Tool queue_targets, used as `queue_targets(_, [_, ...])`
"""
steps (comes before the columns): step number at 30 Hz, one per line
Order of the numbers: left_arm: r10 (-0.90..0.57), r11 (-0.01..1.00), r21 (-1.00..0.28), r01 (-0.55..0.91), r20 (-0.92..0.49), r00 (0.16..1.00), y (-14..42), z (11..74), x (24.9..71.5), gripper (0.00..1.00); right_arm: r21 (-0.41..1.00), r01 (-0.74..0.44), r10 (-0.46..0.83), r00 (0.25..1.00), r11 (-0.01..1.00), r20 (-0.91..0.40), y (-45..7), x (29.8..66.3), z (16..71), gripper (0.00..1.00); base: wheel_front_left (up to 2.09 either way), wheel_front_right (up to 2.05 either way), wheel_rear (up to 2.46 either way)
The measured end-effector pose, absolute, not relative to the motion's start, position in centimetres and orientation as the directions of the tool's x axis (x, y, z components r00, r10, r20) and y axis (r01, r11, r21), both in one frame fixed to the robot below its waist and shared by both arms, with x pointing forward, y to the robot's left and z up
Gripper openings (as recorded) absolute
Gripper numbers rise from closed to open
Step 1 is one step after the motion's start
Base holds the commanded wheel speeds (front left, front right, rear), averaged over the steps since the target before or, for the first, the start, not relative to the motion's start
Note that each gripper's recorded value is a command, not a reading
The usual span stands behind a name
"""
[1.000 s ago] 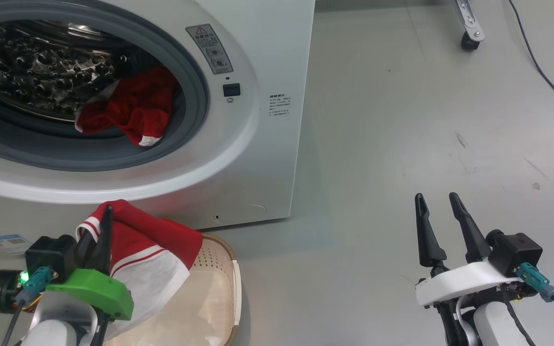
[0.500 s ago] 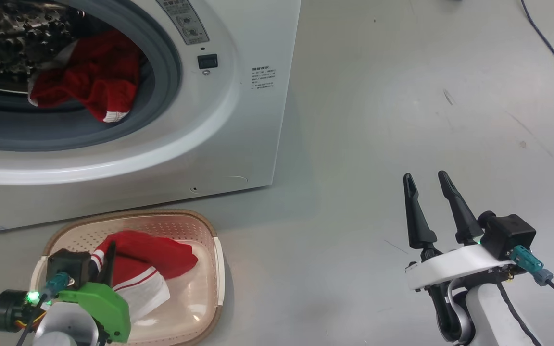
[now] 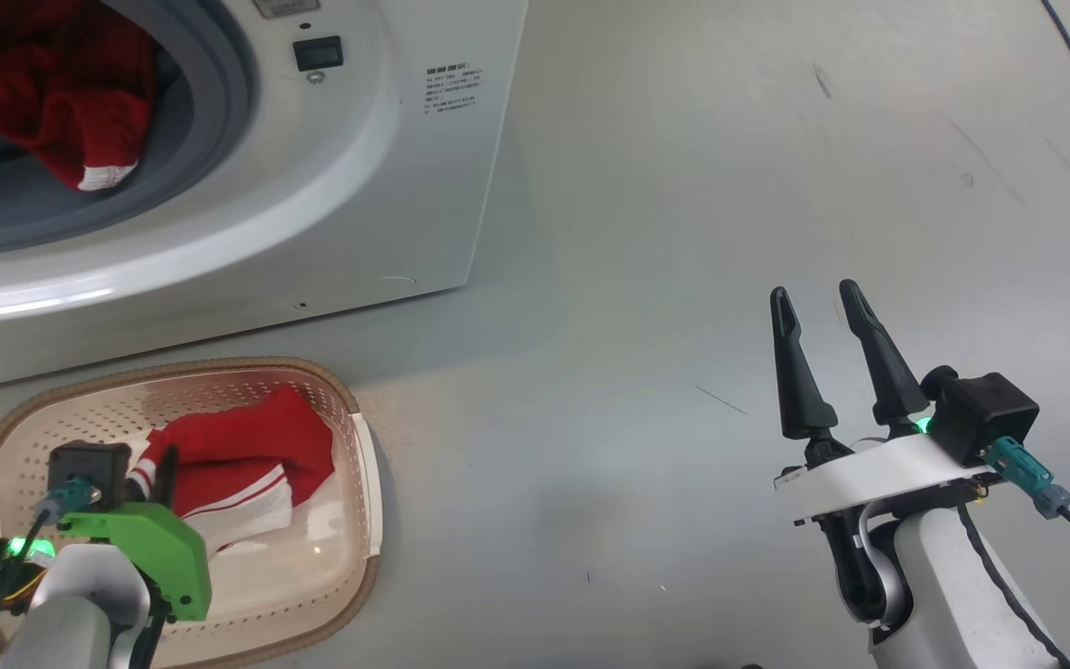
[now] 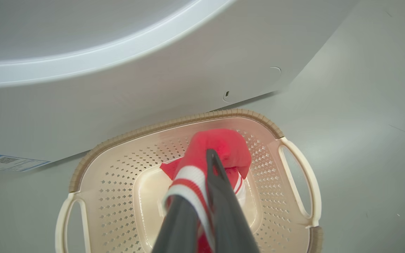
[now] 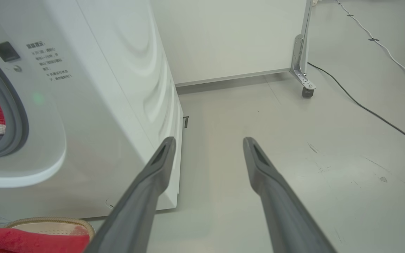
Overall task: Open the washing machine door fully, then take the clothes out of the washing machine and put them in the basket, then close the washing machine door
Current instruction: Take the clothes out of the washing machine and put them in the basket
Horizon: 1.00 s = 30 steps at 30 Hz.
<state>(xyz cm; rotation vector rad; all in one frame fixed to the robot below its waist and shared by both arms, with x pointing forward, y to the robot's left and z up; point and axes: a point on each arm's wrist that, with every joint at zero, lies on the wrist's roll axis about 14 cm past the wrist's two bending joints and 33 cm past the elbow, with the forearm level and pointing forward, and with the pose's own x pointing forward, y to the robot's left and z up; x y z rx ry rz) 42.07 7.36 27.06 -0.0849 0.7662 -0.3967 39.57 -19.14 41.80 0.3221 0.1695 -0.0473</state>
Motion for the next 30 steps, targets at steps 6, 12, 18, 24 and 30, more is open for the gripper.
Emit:
queue_targets(6, [-0.286,0.958,-0.230,0.170,-0.762,0.581,9.6,22.9,40.8,0.00,0.295,0.100,-0.041,0.979,0.950,-0.200,-19.9,39.8,40.8,1.00,0.00,0.00,0.00])
queue_targets(12, [-0.251,0.965,-0.248,0.083,-0.789,0.560,10.2,21.5,40.9,0.00,0.290,0.113,-0.049,0.975,0.951,-0.219,-20.2,39.7,40.2,1.00,0.00,0.00,0.00])
queue_targets(18, [-0.244,0.968,-0.239,0.080,-0.806,0.539,10.2,20.6,40.6,0.28,0.290,0.104,-0.043,0.977,0.951,-0.211,-20.1,40.4,40.2,1.00,0.00,0.00,0.00])
queue_targets(24, [-0.235,0.971,-0.229,0.074,-0.827,0.510,10.4,19.8,39.6,1.00,0.294,0.100,-0.038,0.977,0.951,-0.210,-20.0,40.6,40.1,1.00,0.00,0.00,0.00])
queue_targets(30, [-0.243,0.970,-0.213,0.117,-0.814,0.527,10.1,20.4,39.6,1.00,0.298,0.090,-0.032,0.980,0.950,-0.195,-19.8,41.0,40.6,1.00,0.00,0.00,0.00])
